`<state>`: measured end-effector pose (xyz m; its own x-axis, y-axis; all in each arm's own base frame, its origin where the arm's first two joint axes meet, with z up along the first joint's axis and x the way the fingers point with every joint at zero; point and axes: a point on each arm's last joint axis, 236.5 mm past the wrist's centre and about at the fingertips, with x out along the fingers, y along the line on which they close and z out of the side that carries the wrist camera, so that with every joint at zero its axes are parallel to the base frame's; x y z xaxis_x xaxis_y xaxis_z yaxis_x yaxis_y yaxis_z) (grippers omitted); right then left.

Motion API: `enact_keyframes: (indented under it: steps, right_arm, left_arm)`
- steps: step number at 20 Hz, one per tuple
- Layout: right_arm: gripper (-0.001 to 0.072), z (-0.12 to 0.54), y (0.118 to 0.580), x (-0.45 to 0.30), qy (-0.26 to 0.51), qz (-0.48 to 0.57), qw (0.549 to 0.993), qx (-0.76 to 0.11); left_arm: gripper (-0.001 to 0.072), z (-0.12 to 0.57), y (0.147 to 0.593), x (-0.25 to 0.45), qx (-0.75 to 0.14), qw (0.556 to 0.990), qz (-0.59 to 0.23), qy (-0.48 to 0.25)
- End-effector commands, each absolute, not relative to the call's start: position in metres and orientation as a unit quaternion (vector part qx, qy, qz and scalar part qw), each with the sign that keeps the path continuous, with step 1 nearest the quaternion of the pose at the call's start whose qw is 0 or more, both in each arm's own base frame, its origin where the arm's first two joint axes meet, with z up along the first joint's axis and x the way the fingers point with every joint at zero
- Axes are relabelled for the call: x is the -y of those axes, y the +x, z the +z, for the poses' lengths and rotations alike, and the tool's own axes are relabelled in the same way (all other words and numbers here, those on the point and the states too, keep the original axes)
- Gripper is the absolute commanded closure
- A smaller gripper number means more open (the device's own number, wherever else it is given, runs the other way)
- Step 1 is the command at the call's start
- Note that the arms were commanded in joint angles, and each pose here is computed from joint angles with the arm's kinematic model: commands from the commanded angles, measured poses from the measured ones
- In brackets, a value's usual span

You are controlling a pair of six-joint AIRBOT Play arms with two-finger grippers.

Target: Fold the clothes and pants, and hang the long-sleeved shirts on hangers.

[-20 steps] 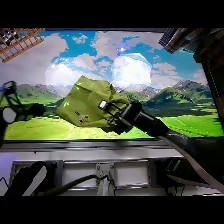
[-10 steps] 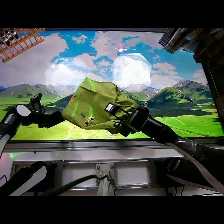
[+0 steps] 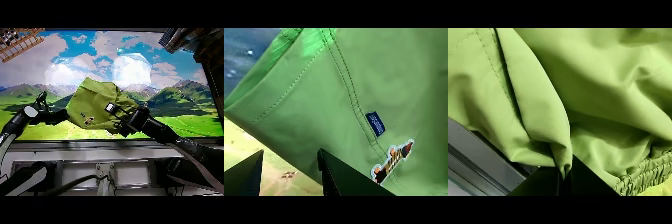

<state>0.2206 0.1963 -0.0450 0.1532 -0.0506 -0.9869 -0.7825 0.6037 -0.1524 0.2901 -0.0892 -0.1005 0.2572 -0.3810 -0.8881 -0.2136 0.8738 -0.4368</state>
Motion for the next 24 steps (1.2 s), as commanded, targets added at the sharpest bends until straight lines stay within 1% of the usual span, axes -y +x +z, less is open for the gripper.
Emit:
enact_keyframes:
  steps: [1, 3, 5, 8, 11, 12, 13, 14, 16, 18, 20, 24]
  right_arm:
    - [0.0675, -0.043, 0.218, -0.195, -0.349, 0.27, 0.672, -0.594]
    - [0.0675, -0.041, 0.218, -0.195, -0.348, 0.271, 0.675, -0.592]
    - [0.0675, -0.039, 0.218, -0.196, -0.346, 0.271, 0.676, -0.591]
    - [0.0675, -0.04, 0.215, -0.198, -0.339, 0.274, 0.675, -0.595]
    - [0.0675, -0.04, 0.214, -0.199, -0.336, 0.276, 0.675, -0.596]
    - [0.0676, -0.04, 0.214, -0.199, -0.337, 0.275, 0.675, -0.596]
    - [0.0677, -0.04, 0.214, -0.199, -0.337, 0.275, 0.675, -0.596]
    - [0.0677, -0.039, 0.215, -0.198, -0.337, 0.275, 0.676, -0.594]
    - [0.0676, -0.033, 0.217, -0.2, -0.334, 0.278, 0.685, -0.585]
    - [0.0676, -0.022, 0.225, -0.205, -0.327, 0.283, 0.707, -0.56]
    - [0.0676, -0.005, 0.236, -0.214, -0.318, 0.289, 0.733, -0.527]
    - [0.0677, 0.041, 0.255, -0.229, -0.302, 0.296, 0.772, -0.474]
  left_arm:
    - [0.0338, -0.105, 0.288, 0.089, -0.613, 0.749, -0.054, -0.245]
    - [0.0337, -0.108, 0.285, 0.083, -0.618, 0.752, -0.052, -0.224]
    - [0.0338, -0.108, 0.292, 0.08, -0.607, 0.761, -0.047, -0.222]
    - [0.0338, -0.105, 0.314, 0.081, -0.572, 0.78, -0.035, -0.25]
    - [0.0342, -0.12, 0.319, 0.1, -0.578, 0.767, -0.043, -0.276]
    - [0.0395, -0.126, 0.318, 0.108, -0.586, 0.759, -0.051, -0.28]
    - [0.0561, -0.129, 0.317, 0.113, -0.591, 0.753, -0.057, -0.282]
    - [0.0696, -0.128, 0.317, 0.116, -0.59, 0.753, -0.06, -0.284]
    - [0.07, -0.115, 0.324, 0.115, -0.573, 0.767, -0.07, -0.278]
    - [0.0701, -0.088, 0.337, 0.114, -0.54, 0.791, -0.083, -0.275]
    - [0.0702, -0.047, 0.354, 0.114, -0.492, 0.821, -0.1, -0.272]
    - [0.0704, 0.061, 0.379, 0.109, -0.362, 0.885, -0.13, -0.263]
